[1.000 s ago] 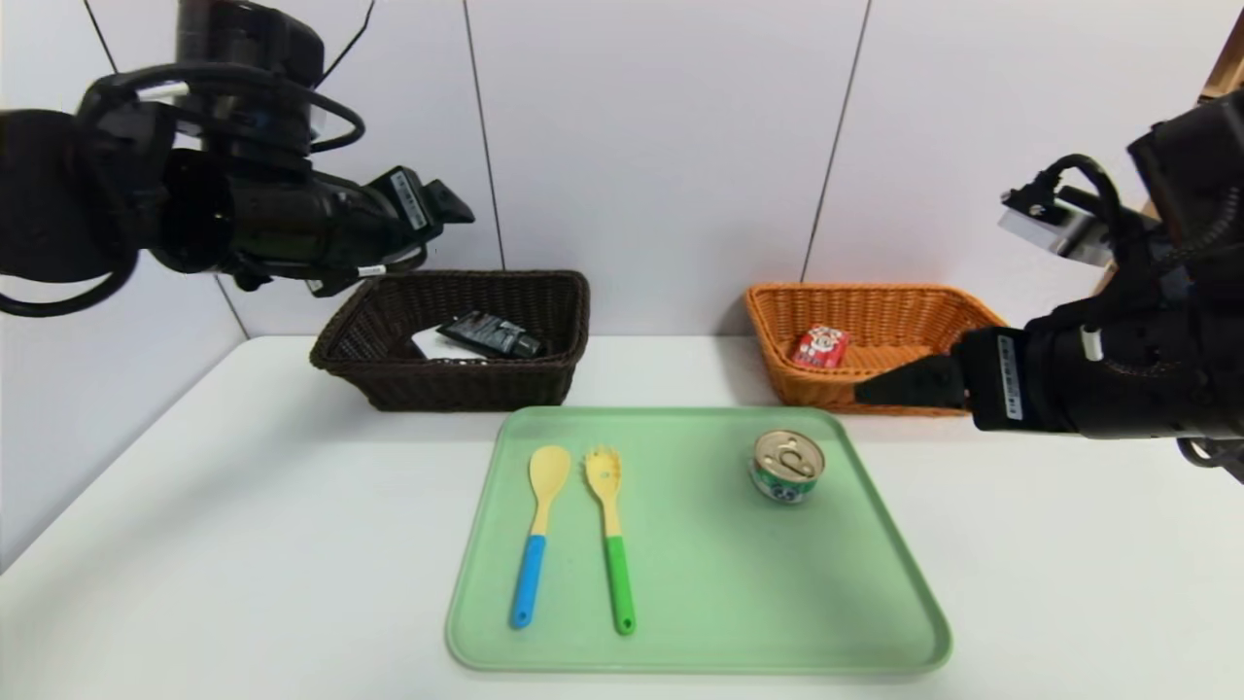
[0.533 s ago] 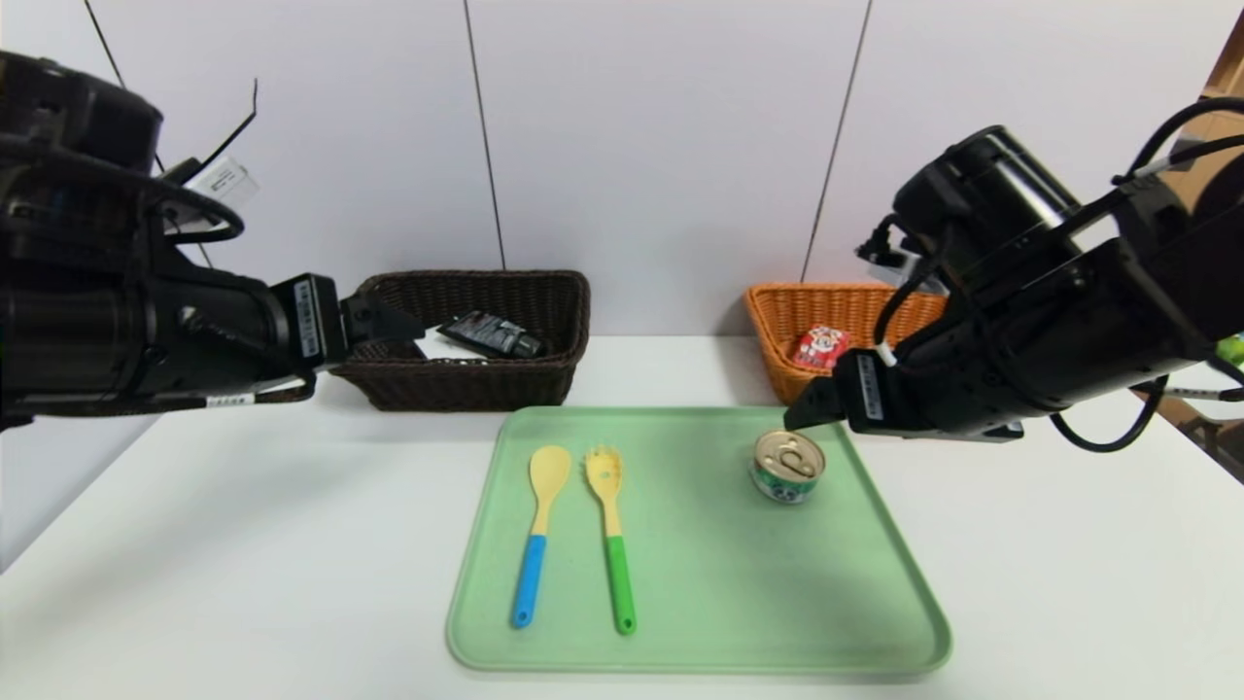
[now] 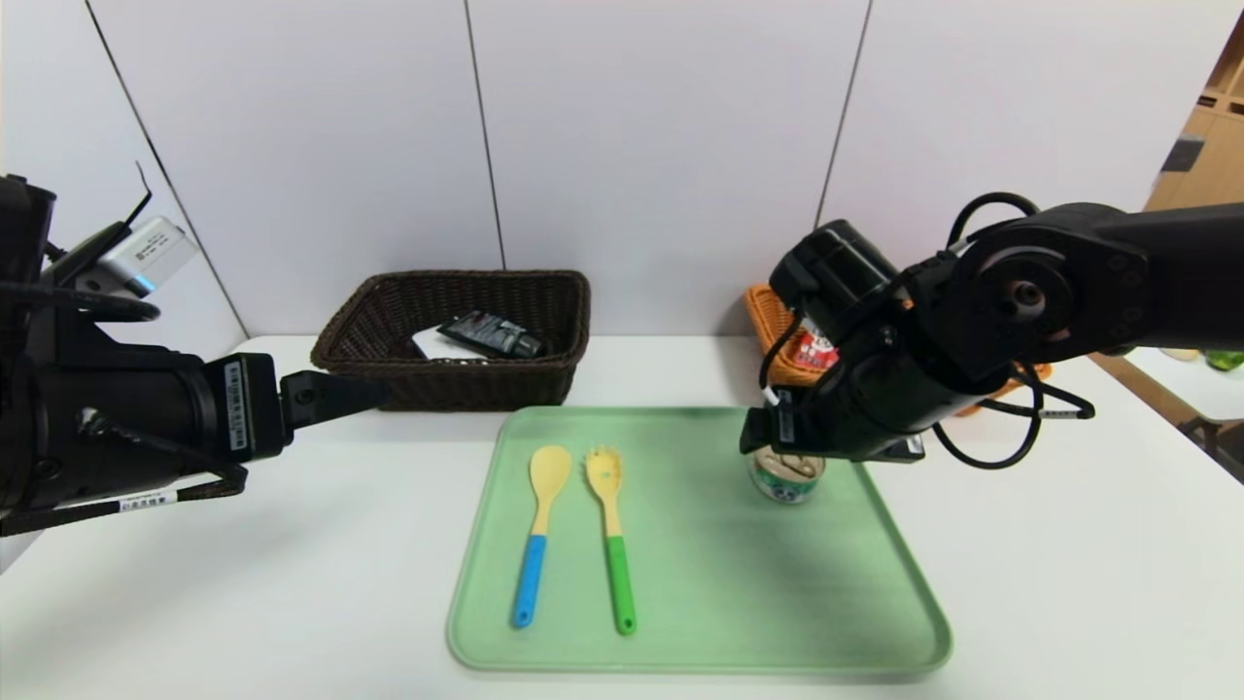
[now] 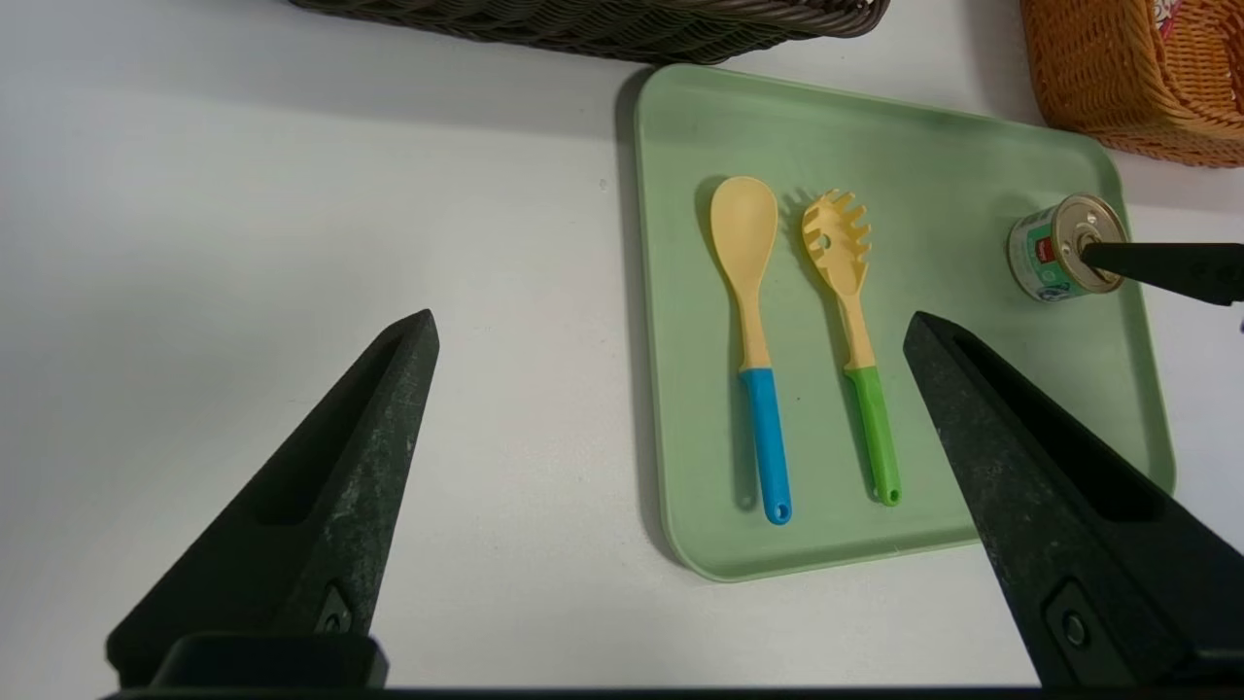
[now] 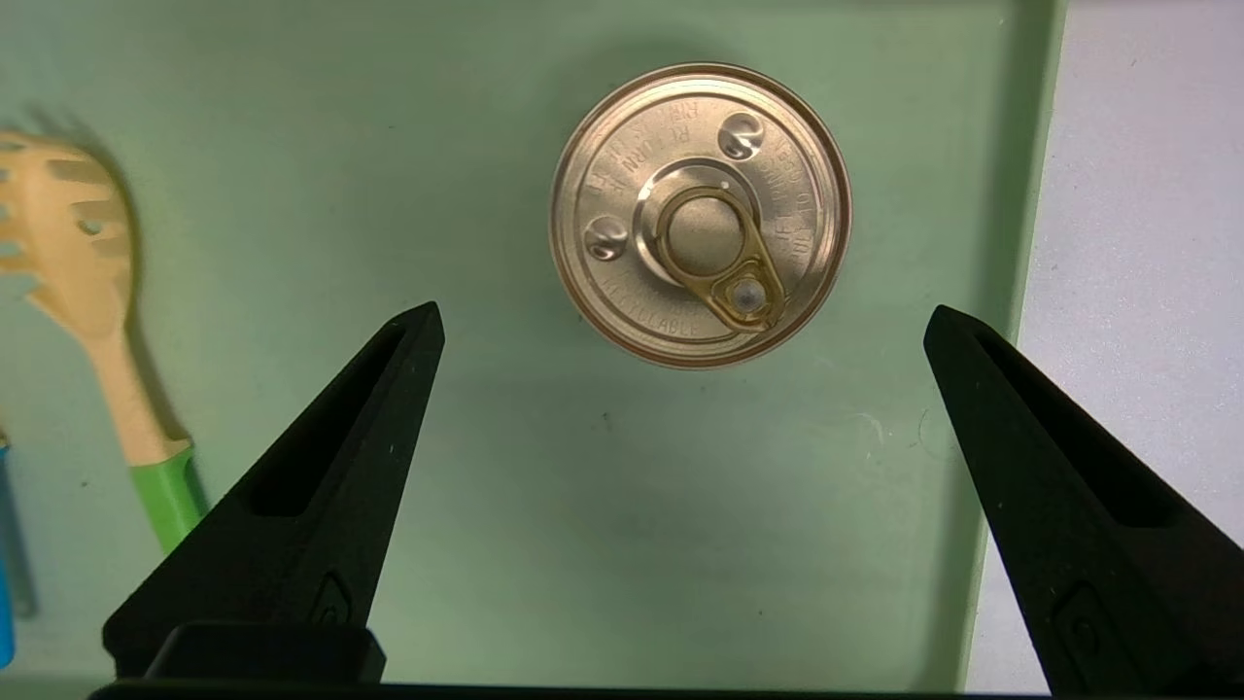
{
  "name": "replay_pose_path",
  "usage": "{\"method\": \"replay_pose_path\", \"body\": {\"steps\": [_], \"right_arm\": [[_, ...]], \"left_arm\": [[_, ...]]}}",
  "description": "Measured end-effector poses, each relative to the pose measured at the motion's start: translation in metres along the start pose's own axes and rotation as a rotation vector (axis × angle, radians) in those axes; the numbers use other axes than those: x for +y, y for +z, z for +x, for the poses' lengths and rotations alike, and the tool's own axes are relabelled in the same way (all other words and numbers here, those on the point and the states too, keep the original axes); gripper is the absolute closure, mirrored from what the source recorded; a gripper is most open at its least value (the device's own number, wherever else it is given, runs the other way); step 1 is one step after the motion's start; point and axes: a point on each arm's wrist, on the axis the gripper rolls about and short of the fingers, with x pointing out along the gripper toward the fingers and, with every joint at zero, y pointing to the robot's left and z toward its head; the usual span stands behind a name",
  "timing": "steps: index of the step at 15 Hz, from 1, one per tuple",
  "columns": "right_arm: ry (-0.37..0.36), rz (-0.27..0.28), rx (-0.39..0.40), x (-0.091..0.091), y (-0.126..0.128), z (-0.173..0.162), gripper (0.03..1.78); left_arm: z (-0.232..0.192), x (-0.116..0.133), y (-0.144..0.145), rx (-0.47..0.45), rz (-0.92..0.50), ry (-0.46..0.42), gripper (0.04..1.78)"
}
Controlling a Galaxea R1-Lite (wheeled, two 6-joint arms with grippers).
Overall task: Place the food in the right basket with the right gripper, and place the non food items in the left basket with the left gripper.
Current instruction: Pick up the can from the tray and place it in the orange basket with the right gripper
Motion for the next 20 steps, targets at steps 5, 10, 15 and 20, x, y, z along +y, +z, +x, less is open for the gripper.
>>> {"method": "replay_pose_path", "body": {"steps": [5,10,15,20], "right_arm": [[-0.046,0.015,0.002,0.001,-0.005,0.019,0.1],[-0.028,0.022,-0.026,0.003,-0.008,0.034,0.1],[-0.038,0.024,-0.018,0.0,-0.009,0.039,0.1],[-0.025,0.018,-0.046,0.003,-0.005,0.042,0.1]], "left_arm": [[-0.003,0.0,-0.001,-0.004,0.0,-0.005,0.13],[-0.002,0.0,-0.002,0.006,0.0,-0.017,0.13],[-0.002,0.001,-0.003,0.01,-0.001,-0.021,0.13],[-0.001,0.001,-0.004,0.02,-0.002,-0.031,0.13]]}}
